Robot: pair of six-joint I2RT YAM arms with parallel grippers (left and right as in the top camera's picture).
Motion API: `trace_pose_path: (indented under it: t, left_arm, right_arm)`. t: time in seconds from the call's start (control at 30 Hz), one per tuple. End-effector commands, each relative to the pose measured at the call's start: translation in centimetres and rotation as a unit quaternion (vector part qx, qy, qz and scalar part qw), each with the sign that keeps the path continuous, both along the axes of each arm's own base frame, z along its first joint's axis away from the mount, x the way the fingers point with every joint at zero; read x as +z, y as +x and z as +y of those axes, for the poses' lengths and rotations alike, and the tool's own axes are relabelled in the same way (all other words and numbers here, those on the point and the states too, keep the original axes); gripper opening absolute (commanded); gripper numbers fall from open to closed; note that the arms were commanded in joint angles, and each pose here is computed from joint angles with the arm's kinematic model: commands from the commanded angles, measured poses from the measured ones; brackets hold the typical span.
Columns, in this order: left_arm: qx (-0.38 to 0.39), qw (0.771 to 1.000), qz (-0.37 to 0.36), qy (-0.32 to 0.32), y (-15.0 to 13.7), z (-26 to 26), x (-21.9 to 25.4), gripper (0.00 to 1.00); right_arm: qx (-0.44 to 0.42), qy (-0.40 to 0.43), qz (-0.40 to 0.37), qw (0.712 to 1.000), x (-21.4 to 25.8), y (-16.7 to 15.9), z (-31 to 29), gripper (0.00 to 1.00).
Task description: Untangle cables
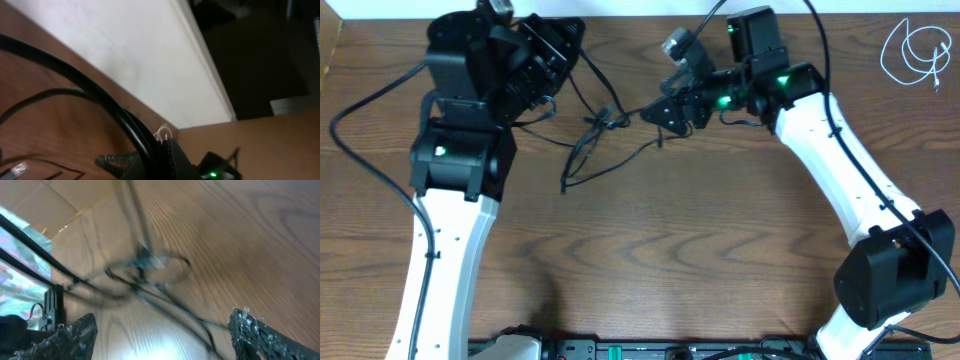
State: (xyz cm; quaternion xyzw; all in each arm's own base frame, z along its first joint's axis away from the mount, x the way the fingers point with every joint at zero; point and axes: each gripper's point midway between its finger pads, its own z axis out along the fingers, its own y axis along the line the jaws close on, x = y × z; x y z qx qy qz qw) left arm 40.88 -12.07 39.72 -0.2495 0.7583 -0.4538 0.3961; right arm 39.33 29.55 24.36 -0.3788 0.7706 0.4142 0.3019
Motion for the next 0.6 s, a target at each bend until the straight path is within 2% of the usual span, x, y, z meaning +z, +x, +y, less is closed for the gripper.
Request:
trace_pose_path:
  t: [0.0,0.2,0.4,0.47,0.57]
  left_arm:
    - [-0.008,1.000,-0.007,0.003,0.4,-0.8,0.5,0.08]
    - [-0.020,1.000,-0.002,0.003,0.3,-1.8,0.2,0.08]
    - [-0.044,0.999,-0.003,0.003,-0.4,-3.7,0.2,0.08]
    - [-0.051,0.999,-0.003,0.003,-0.6,-4.2,0.2,0.08]
    - [-0.055,0.999,-0.002,0.003,-0.7,-4.5,0.2,0.08]
  right_arm:
    - [0.035,0.027,-0.015,0.999,1.3,-1.1,2.0,0.81]
    - [0.015,0.029,-0.040,0.999,2.1,-0.4,3.6,0.82]
    - [-0.020,-0.003,-0.062,0.998,1.4,0.4,4.3,0.75]
    - [-0.037,-0.019,-0.069,0.997,1.0,0.8,4.3,0.65]
    - [-0.071,-0.034,-0.063,0.995,0.5,1.6,4.0,0.44]
